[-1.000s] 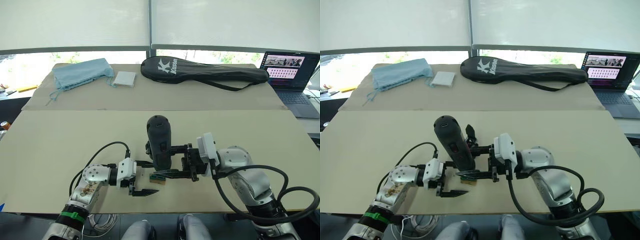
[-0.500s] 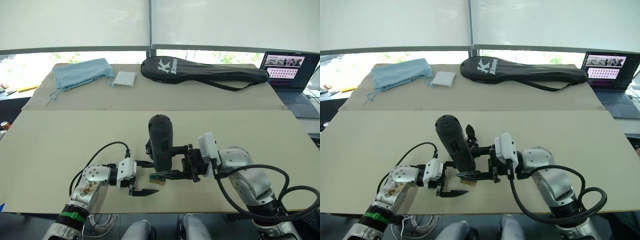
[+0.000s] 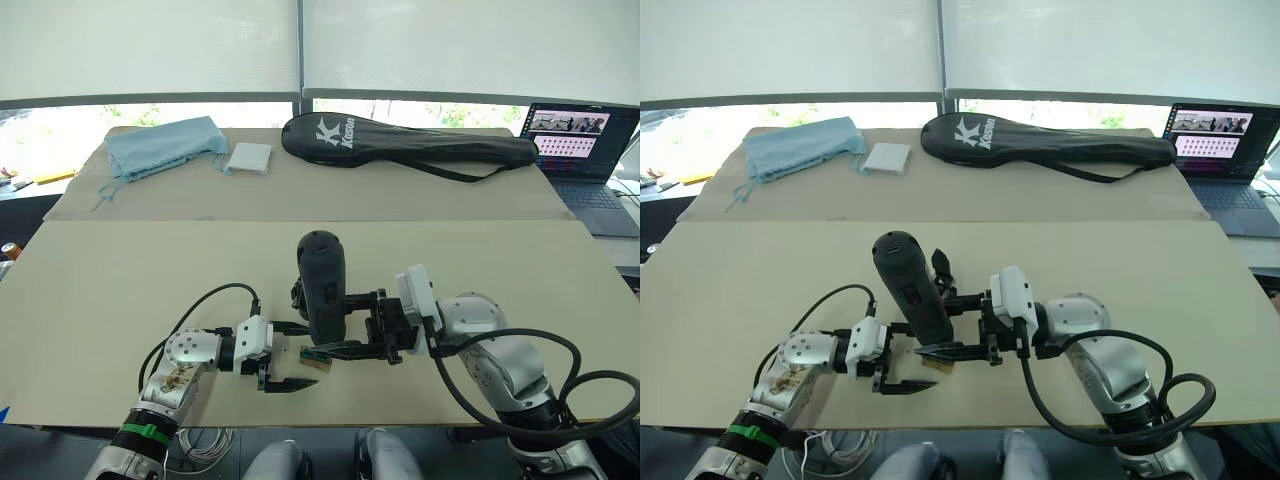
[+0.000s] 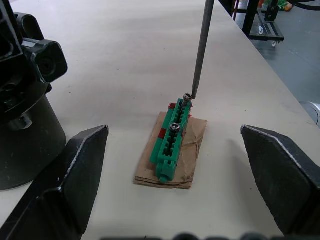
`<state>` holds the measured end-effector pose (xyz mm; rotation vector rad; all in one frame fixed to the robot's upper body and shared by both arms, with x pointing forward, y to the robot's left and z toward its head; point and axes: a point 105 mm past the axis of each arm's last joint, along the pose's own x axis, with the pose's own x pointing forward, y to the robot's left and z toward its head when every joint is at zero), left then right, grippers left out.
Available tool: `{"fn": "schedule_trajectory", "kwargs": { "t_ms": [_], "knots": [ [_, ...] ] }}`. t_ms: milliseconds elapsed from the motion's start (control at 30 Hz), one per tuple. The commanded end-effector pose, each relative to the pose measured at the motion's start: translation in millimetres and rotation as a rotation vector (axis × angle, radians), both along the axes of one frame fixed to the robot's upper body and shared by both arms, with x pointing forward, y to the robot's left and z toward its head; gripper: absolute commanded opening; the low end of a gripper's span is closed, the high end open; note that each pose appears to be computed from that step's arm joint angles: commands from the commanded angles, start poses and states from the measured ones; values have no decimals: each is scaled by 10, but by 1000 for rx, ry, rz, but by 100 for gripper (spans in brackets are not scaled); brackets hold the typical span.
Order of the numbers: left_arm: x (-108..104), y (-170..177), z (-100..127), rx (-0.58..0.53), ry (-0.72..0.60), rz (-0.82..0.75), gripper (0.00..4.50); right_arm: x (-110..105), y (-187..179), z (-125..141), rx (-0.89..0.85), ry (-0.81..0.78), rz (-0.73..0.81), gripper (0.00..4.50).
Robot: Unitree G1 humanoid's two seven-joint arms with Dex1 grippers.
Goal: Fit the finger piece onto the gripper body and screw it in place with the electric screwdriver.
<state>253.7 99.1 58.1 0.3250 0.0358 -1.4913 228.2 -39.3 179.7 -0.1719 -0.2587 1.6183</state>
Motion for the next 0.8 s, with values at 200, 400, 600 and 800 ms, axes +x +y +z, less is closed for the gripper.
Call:
{"fn": "schedule_trajectory", "kwargs": {
  "t_ms": [200,400,600,800],
  "knots": [
    [-121,-27,-240,46,98,-16,450,-79,15,156,34,-55,39,194],
    [-115,-22,-238,48,97,-13,450,-78,14,157,31,-50,48,194],
    [-111,-27,-234,46,95,-11,450,-60,2,157,21,-46,52,194],
    [-114,-29,-231,45,96,-8,450,-52,-4,154,16,-38,53,194]
  ]
}}
